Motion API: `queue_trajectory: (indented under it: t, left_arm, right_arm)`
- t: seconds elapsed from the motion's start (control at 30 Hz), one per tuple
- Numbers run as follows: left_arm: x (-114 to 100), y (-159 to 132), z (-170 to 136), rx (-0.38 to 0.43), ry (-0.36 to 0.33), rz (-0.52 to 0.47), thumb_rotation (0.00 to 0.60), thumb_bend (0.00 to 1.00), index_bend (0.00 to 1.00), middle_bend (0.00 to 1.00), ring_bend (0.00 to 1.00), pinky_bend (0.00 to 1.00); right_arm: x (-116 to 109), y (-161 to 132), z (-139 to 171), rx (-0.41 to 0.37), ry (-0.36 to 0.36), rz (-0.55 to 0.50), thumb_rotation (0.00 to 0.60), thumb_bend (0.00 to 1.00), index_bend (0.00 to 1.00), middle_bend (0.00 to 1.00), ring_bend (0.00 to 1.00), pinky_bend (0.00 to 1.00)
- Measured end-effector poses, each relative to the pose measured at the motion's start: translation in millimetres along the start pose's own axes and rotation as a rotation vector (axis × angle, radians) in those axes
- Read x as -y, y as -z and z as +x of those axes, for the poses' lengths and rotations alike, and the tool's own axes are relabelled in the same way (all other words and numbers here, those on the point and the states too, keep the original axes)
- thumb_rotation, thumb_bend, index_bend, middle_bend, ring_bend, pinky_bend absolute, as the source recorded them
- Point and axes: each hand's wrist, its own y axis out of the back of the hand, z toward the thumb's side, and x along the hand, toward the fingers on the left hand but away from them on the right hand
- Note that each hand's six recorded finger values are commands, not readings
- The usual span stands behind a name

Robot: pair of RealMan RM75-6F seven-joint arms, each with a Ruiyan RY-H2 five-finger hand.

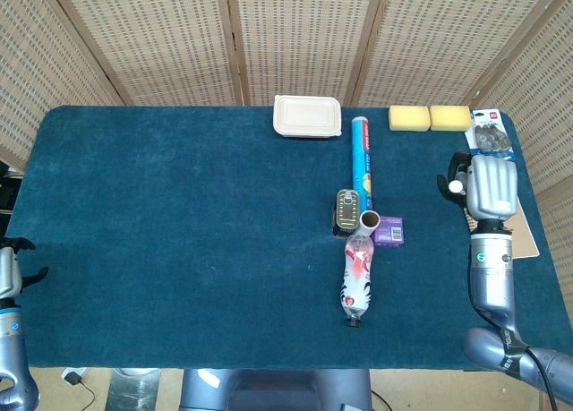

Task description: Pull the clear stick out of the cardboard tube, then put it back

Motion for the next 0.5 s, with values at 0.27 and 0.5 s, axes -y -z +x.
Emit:
queue_trajectory:
  t: [0.27,0.5]
  left_arm:
    - [0.2,-0.2,0.5,0.000,0.001,0.002,0.600,0.15,0.45,0.42,0.23,0.32]
    - [0.2,0.0,0.5,0.000,0.002,0.003,0.600,0.15,0.45,0.42,0.23,0.32]
  right_arm:
    - [3.2,3.0,4.8,0.003,-0.050,0.022,0.600,0.42,0.79,0.94,0.94,0.84]
    - [3.4,1.5,0.3,0.022,-0.034,0.019,0.600,0.41,0.79,0.94,0.94,0.85]
